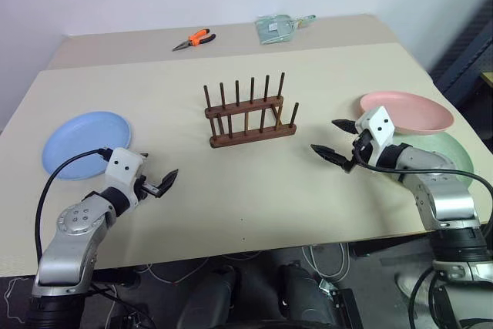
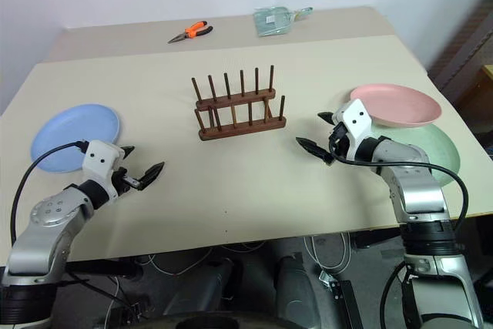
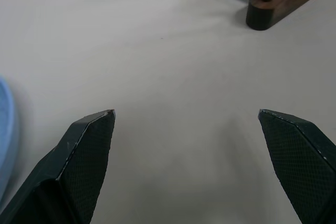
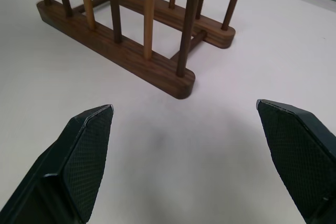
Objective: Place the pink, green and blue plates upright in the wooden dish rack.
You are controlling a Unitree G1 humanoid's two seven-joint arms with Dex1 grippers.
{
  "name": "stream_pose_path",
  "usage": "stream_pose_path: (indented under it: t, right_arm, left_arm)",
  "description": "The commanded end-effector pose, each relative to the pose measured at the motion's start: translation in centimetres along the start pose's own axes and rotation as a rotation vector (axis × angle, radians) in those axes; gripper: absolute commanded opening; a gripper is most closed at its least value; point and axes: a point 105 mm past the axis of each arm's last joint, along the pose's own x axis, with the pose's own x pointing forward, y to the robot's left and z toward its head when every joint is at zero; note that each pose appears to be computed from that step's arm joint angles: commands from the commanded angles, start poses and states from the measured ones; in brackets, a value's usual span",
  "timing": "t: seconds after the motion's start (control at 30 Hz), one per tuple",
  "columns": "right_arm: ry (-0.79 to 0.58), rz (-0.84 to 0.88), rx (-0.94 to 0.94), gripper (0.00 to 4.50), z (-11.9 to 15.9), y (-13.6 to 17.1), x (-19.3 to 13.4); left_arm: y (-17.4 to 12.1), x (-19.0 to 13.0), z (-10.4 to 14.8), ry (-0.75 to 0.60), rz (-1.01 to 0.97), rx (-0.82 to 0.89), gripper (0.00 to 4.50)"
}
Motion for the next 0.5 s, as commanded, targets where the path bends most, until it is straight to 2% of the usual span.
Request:
stream_pose_path:
  t: [0.03, 0.3, 0.5]
  right_arm:
    - [-0.040, -0.008, -0.053, 4.50, 1.3, 0.2, 0.4]
    - [-0.032, -0.005, -0.035, 4.50, 1.2, 0.5, 1.1]
    - [-0.042, -0.009, -0.030, 4.50, 1.5, 2.4, 1.6]
  left_arm:
    - [-0.2, -0.1, 0.8, -0.031, -0.012, 0.010, 4.48]
    - [-1.5, 1.2, 0.7, -0.022, -0.116, 0.009, 4.48]
    - [-3.1, 5.3, 1.1, 0.003, -0.284, 0.066, 4.48]
